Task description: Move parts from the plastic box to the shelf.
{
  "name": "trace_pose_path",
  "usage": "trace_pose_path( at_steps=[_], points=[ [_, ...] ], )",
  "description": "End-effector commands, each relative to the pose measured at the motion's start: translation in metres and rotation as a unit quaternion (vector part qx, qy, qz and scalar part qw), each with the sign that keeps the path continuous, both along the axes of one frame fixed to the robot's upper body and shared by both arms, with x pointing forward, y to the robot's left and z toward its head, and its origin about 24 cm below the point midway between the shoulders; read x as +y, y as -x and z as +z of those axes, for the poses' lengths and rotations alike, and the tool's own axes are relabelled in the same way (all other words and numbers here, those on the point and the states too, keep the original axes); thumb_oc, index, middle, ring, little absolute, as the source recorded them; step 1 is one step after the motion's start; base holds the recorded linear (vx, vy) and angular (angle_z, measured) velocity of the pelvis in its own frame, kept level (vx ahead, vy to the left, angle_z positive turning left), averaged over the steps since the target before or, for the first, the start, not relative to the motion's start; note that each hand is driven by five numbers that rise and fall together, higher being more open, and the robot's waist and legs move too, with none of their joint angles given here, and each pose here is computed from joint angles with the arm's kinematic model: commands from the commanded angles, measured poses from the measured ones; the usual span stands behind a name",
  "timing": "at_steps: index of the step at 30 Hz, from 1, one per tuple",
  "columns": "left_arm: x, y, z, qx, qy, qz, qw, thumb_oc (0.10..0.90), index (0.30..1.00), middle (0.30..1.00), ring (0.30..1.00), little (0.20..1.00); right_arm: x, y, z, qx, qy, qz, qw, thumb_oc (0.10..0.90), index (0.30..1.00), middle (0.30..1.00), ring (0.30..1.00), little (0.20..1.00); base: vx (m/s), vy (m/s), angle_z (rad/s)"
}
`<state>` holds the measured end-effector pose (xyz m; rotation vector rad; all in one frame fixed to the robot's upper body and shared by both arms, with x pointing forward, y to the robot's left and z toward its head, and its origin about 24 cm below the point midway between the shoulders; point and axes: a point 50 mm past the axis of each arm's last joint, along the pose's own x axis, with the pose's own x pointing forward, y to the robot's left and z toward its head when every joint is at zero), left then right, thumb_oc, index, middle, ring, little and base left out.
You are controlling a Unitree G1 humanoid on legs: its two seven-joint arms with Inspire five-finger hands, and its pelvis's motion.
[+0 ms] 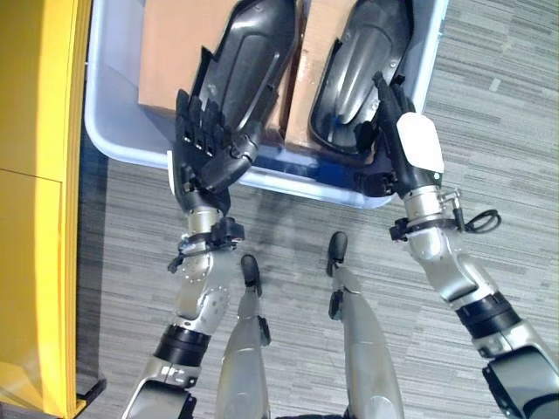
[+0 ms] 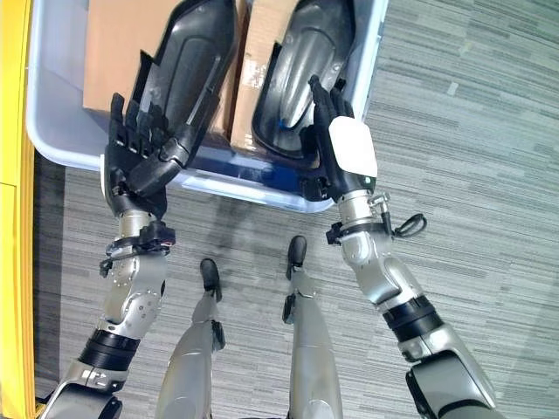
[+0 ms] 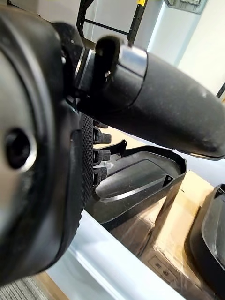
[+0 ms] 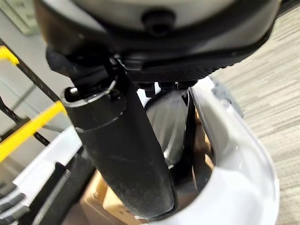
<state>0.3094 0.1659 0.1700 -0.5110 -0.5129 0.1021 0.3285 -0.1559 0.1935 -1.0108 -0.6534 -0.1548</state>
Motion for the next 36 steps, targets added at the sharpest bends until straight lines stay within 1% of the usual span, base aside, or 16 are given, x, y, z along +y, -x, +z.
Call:
trace_pose_path(
  at_steps=[1,6,9,12,14,22,28,32,36],
  points=[
    [0.006,0.014,0.047,-0.122,-0.041,0.015,0.992,0.900,1.000,1.000,1.000,1.000,0.009,0.017,0.051,-0.129,-0.044,0.047,0.990,0.900,1.000,1.000,1.000,1.000,-0.01,0.013,-0.10],
    [0.006,0.015,0.050,-0.126,-0.042,0.016,0.991,0.900,1.000,1.000,1.000,1.000,0.020,0.026,0.058,-0.145,-0.076,0.087,0.983,0.900,1.000,1.000,1.000,1.000,0.00,0.006,-0.05],
    [0.007,0.015,0.049,-0.122,-0.040,0.017,0.992,0.900,1.000,1.000,1.000,1.000,0.029,0.026,0.056,-0.129,-0.110,0.121,0.978,0.900,1.000,1.000,1.000,1.000,0.00,0.000,0.00],
    [0.006,0.014,0.050,-0.121,-0.039,0.015,0.992,0.900,1.000,1.000,1.000,1.000,0.046,0.025,0.049,-0.082,-0.182,0.191,0.961,0.900,1.000,1.000,1.000,1.000,0.00,0.000,0.00],
    [0.005,0.012,0.050,-0.116,-0.044,0.013,0.992,0.900,1.000,1.000,1.000,1.000,0.056,0.025,0.051,-0.075,-0.185,0.216,0.956,0.900,1.000,1.000,1.000,1.000,0.00,0.000,0.00],
    [0.001,0.010,0.046,-0.104,-0.044,0.011,0.994,0.900,1.000,1.000,1.000,1.000,0.073,0.026,0.055,-0.057,-0.229,0.265,0.935,0.900,1.000,1.000,1.000,1.000,0.00,0.000,0.00],
    [-0.005,0.006,0.044,-0.092,-0.048,0.004,0.995,0.900,1.000,1.000,1.000,1.000,0.082,0.021,0.054,-0.038,-0.245,0.275,0.929,0.900,1.000,1.000,1.000,1.000,0.00,0.017,0.01],
    [-0.010,0.003,0.045,-0.093,-0.051,0.002,0.994,0.900,1.000,1.000,1.000,1.000,0.078,0.016,0.059,-0.054,-0.243,0.254,0.935,0.900,1.000,1.000,1.000,1.000,0.01,0.056,0.05],
    [-0.013,0.001,0.046,-0.091,-0.050,0.005,0.995,0.900,1.000,1.000,1.000,1.000,0.070,0.011,0.065,-0.080,-0.233,0.213,0.946,0.900,1.000,1.000,1.000,1.000,0.01,0.047,0.05]
  ],
)
